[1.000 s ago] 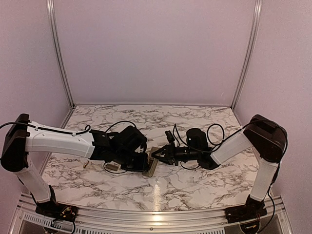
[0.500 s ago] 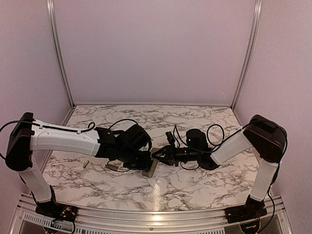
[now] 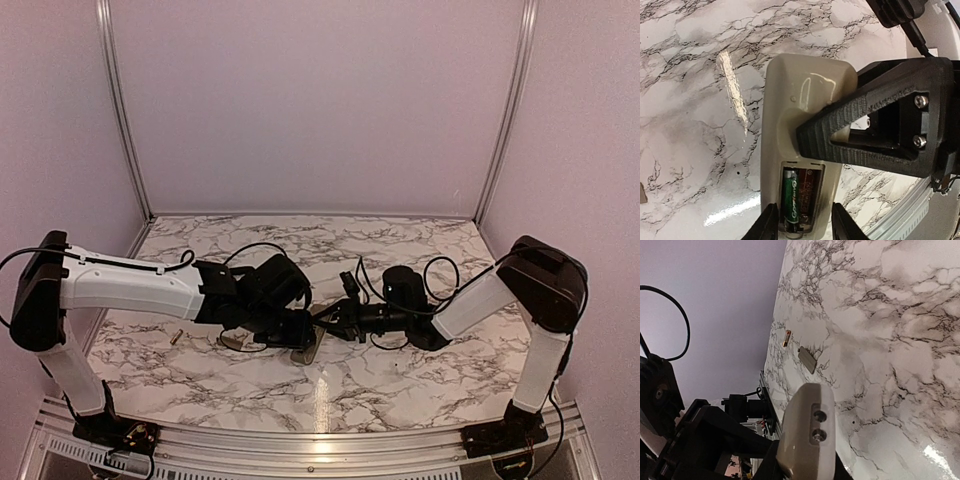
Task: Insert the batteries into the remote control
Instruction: Place the battery in the battery compartment, then load the battery into the battery compartment.
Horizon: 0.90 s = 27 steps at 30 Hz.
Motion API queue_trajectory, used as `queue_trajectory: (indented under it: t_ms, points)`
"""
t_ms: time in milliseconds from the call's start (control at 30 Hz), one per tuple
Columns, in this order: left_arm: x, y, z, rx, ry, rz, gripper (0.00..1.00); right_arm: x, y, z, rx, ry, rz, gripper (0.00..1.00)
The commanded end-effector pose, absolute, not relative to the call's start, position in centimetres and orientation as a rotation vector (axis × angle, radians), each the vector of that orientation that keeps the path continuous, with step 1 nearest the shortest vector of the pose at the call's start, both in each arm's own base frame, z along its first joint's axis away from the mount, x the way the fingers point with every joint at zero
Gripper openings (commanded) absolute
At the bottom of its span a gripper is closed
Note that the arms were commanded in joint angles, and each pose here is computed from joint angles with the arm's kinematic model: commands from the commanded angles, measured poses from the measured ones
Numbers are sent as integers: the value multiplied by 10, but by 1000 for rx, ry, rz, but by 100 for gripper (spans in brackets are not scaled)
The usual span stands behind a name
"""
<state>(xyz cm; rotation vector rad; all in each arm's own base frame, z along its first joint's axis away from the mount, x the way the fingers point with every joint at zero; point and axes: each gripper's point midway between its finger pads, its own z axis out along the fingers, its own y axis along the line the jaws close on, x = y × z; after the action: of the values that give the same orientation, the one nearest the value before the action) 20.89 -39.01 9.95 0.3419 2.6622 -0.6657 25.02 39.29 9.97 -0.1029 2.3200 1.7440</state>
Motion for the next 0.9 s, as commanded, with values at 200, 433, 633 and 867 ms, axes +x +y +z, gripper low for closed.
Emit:
queue_trajectory:
  t_ms: [200, 433, 633, 867]
  points:
    - [213, -372, 117, 349, 2610, -629, 48, 236, 399, 122, -198, 2241, 1894, 0]
    - [210, -374, 141, 379, 2518, -738, 50, 232, 396, 121, -199, 2237, 1926, 0]
    - [212, -361, 201, 511, 2190, -832, 50, 228, 393, 122, -241, 2234, 1960, 0]
    - [175, -341, 252, 904, 1763, -858, 65, 216, 394, 129, -361, 2240, 1983, 0]
